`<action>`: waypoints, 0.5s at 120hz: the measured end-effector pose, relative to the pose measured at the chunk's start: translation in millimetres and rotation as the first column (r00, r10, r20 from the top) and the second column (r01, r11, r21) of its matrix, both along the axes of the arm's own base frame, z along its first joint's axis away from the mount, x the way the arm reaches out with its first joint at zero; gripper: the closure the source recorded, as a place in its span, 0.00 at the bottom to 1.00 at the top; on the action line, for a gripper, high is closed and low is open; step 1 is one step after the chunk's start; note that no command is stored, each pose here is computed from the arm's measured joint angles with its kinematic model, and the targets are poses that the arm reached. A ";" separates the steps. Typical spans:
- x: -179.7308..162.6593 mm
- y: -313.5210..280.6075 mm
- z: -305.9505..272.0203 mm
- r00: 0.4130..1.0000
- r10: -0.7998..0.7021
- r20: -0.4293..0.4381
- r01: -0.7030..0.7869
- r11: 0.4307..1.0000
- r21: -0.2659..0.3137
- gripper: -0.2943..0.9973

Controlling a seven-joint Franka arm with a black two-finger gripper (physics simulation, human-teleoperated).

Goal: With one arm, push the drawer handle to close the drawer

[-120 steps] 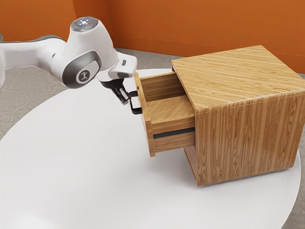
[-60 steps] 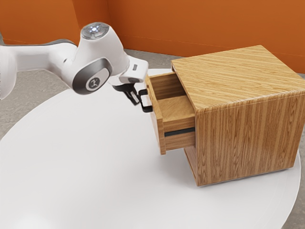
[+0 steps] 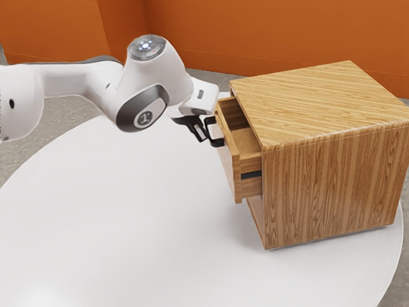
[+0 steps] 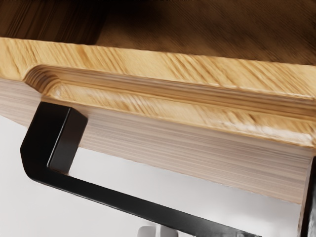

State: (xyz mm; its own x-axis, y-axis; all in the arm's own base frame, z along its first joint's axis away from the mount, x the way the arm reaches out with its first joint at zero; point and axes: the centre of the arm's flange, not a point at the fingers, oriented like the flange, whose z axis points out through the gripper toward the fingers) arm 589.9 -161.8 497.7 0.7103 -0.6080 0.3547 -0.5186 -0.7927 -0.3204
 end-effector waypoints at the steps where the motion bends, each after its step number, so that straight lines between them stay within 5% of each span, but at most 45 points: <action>1: 0.1 -0.9 0.0 1.000 -0.001 0.001 0.001 1.000 0.000 0.84; 60: 21.2 -18.8 -10.6 1.000 -0.002 0.025 0.002 1.000 0.025 0.84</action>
State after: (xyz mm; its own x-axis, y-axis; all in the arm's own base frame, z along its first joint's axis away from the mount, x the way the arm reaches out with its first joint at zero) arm 611.0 -180.6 487.1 0.7002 -0.6183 0.3569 -0.5117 -0.7832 -0.3531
